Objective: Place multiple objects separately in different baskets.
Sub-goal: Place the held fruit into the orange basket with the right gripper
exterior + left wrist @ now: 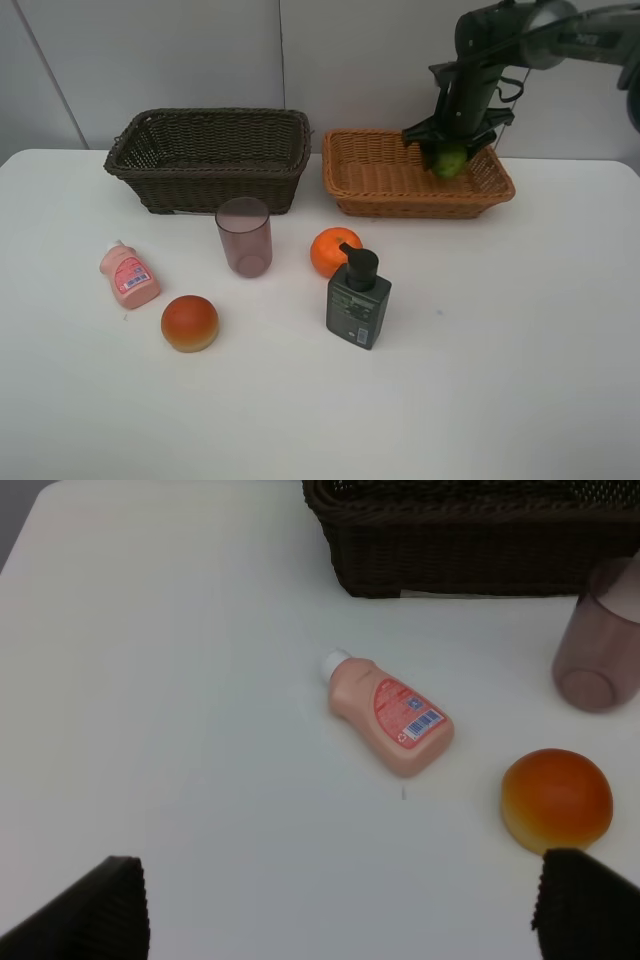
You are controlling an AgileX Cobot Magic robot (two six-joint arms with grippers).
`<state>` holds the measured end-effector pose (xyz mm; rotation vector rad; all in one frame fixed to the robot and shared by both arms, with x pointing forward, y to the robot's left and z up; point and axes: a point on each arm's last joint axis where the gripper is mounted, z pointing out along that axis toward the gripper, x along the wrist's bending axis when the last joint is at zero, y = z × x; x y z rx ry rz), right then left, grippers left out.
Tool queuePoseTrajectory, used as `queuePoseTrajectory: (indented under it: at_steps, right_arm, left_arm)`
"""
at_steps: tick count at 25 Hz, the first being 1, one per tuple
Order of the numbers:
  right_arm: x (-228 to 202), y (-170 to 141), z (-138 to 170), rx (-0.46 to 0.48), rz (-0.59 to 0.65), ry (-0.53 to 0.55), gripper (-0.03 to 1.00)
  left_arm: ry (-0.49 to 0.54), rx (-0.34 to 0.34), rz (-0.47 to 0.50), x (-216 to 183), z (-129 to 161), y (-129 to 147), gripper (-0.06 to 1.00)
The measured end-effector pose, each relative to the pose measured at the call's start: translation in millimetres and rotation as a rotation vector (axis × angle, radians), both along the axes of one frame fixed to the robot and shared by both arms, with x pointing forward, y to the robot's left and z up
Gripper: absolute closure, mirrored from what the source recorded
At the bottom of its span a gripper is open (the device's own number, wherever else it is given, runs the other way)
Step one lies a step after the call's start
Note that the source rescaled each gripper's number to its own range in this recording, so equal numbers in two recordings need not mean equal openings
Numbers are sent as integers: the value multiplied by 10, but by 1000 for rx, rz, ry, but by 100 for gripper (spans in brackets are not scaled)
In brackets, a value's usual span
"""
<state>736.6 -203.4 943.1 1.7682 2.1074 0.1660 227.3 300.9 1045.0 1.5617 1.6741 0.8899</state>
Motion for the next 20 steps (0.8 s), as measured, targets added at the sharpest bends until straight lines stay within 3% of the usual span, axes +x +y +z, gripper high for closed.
queuePoseTrajectory:
  at_steps: [14,17,20]
  right_arm:
    - [14,66,-5,52,61,1,45]
    - [13,69,-5,55,60,2,11]
    - [8,65,-7,51,59,8,0]
  left_arm:
    - [0,0,0,0,0,0,-5]
    - [0,0,0,0,0,0,-5]
    - [0,0,0,0,0,0,-5]
